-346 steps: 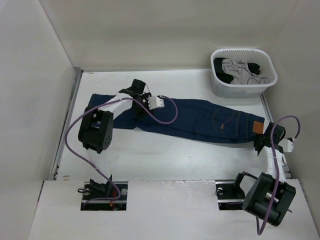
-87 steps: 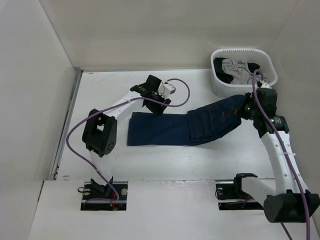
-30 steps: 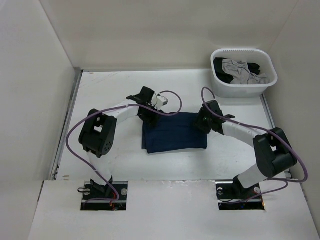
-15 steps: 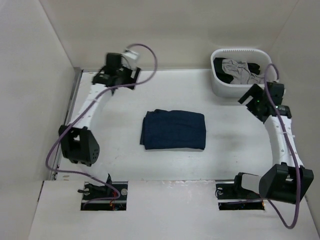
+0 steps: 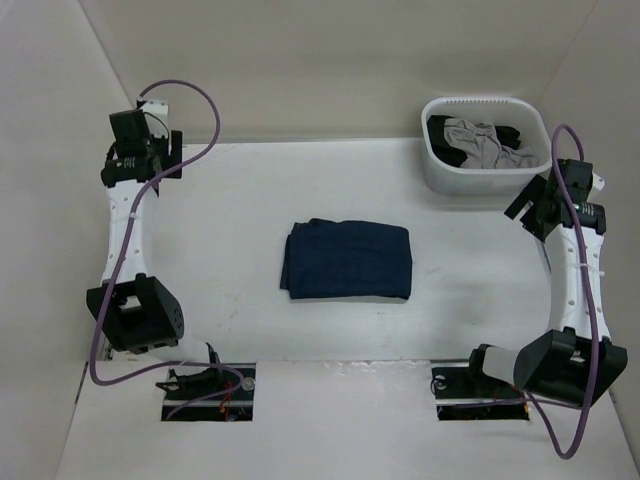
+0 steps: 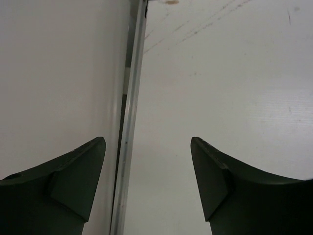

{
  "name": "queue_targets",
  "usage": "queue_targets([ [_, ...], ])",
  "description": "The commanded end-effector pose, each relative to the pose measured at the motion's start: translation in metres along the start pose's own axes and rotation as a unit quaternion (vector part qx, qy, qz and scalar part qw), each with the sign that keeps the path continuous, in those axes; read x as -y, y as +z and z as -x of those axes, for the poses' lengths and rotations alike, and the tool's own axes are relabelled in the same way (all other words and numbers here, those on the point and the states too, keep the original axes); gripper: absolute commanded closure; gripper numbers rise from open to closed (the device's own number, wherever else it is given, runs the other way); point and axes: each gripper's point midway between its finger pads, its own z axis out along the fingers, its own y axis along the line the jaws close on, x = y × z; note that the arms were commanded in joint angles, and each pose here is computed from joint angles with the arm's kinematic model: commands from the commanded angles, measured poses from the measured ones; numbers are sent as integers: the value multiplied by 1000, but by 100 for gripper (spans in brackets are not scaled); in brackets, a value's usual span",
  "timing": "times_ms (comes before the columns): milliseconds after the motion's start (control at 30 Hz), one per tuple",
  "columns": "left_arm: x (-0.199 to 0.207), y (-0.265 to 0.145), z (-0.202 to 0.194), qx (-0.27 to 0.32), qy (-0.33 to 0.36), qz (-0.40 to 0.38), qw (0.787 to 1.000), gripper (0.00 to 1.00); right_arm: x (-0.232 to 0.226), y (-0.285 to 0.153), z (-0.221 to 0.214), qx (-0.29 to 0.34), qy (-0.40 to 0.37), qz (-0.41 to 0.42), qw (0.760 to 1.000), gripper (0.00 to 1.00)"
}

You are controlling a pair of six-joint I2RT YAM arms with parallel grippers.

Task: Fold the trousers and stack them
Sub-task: Fold the trousers

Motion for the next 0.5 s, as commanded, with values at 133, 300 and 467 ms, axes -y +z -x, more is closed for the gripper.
queue_targets([
  [133,5,-23,0,15,11,-3,1000,30,5,-13,11,31,-14,1,999,0],
  [300,9,-27,4,21,19,-7,1000,29,11,-13,9,28,-10,-5,1000,0],
  [467,13,-30,4,23,29,-10,999,29,11,-14,10,40,-12,0,999,0],
])
